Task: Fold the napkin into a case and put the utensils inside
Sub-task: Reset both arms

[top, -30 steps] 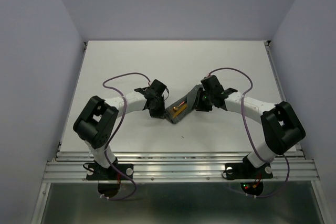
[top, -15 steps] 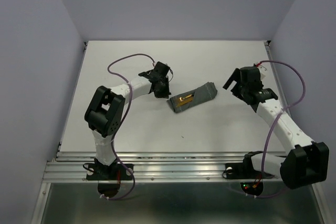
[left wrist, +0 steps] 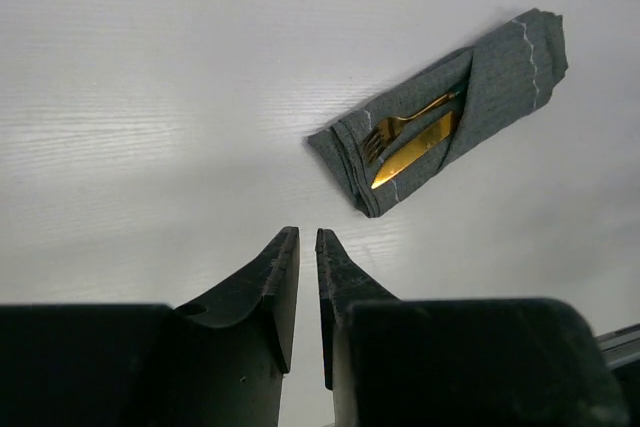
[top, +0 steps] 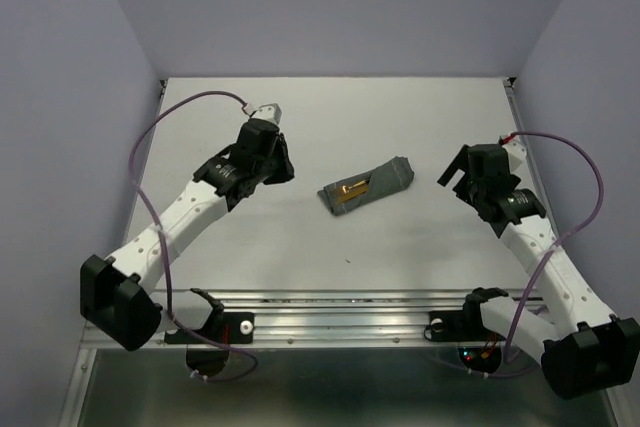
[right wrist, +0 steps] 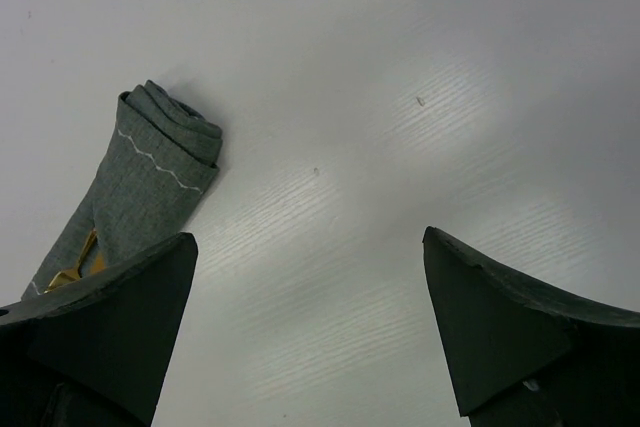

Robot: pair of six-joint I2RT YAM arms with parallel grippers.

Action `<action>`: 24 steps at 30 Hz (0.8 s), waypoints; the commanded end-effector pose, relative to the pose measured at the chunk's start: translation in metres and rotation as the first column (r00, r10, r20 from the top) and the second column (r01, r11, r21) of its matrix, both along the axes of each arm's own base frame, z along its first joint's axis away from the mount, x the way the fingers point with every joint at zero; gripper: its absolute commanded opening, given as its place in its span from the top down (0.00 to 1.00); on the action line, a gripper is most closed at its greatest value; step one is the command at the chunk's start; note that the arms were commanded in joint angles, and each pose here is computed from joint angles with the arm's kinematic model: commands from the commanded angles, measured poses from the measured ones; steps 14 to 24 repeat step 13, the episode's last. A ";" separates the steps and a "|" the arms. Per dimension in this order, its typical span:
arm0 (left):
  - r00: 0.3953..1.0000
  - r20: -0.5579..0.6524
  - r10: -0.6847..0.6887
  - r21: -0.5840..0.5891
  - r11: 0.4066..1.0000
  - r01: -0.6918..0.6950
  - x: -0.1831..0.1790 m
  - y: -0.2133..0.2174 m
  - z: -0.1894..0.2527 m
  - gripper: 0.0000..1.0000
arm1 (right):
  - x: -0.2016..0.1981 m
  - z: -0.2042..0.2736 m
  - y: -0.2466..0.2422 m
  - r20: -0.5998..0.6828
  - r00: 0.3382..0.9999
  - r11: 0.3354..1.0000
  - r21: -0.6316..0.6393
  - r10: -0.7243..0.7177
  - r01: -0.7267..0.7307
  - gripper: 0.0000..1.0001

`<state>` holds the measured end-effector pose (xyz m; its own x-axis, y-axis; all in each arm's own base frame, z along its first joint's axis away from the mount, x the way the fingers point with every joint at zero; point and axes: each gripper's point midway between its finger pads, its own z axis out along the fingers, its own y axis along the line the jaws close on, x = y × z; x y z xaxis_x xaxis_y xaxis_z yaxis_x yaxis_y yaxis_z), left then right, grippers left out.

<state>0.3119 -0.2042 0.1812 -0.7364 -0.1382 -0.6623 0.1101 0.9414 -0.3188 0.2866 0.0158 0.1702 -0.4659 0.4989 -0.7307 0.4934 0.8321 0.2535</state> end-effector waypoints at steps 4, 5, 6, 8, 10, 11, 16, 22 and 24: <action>0.977 0.143 0.160 -0.018 0.987 -0.159 -0.025 0.050 0.039 0.75 | -0.012 0.015 -0.020 0.080 0.992 0.994 -0.028 -0.101 0.104 0.00; 0.965 0.176 0.193 -0.020 0.981 -0.193 -0.029 0.061 0.045 0.75 | -0.013 0.018 -0.021 0.098 0.989 0.994 -0.023 -0.109 0.112 0.00; 0.959 0.187 0.212 -0.022 0.977 -0.212 -0.031 0.066 0.046 0.75 | -0.015 0.018 -0.022 0.103 0.988 0.993 -0.022 -0.114 0.117 0.00; 0.942 0.218 0.255 -0.052 0.967 -0.250 -0.037 0.076 0.055 0.75 | -0.018 0.016 -0.026 0.107 0.985 0.990 -0.030 -0.133 0.137 0.00; 0.923 0.231 0.306 -0.047 0.952 -0.304 -0.040 0.089 0.054 0.75 | -0.021 0.018 -0.028 0.120 0.983 0.990 -0.028 -0.137 0.142 0.00; 0.911 0.244 0.333 -0.070 0.943 -0.326 -0.043 0.093 0.059 0.75 | -0.023 0.015 -0.029 0.117 0.983 0.988 -0.032 -0.144 0.149 0.00; 0.889 0.259 0.377 -0.065 0.926 -0.373 -0.045 0.105 0.059 0.75 | -0.024 0.015 -0.030 0.124 0.981 0.988 -0.025 -0.150 0.154 0.00; 0.889 0.259 0.377 -0.065 0.926 -0.373 -0.045 0.105 0.059 0.75 | -0.024 0.015 -0.030 0.124 0.981 0.988 -0.025 -0.150 0.154 0.00; 0.889 0.259 0.377 -0.065 0.926 -0.373 -0.045 0.105 0.059 0.75 | -0.024 0.015 -0.030 0.124 0.981 0.988 -0.025 -0.150 0.154 0.00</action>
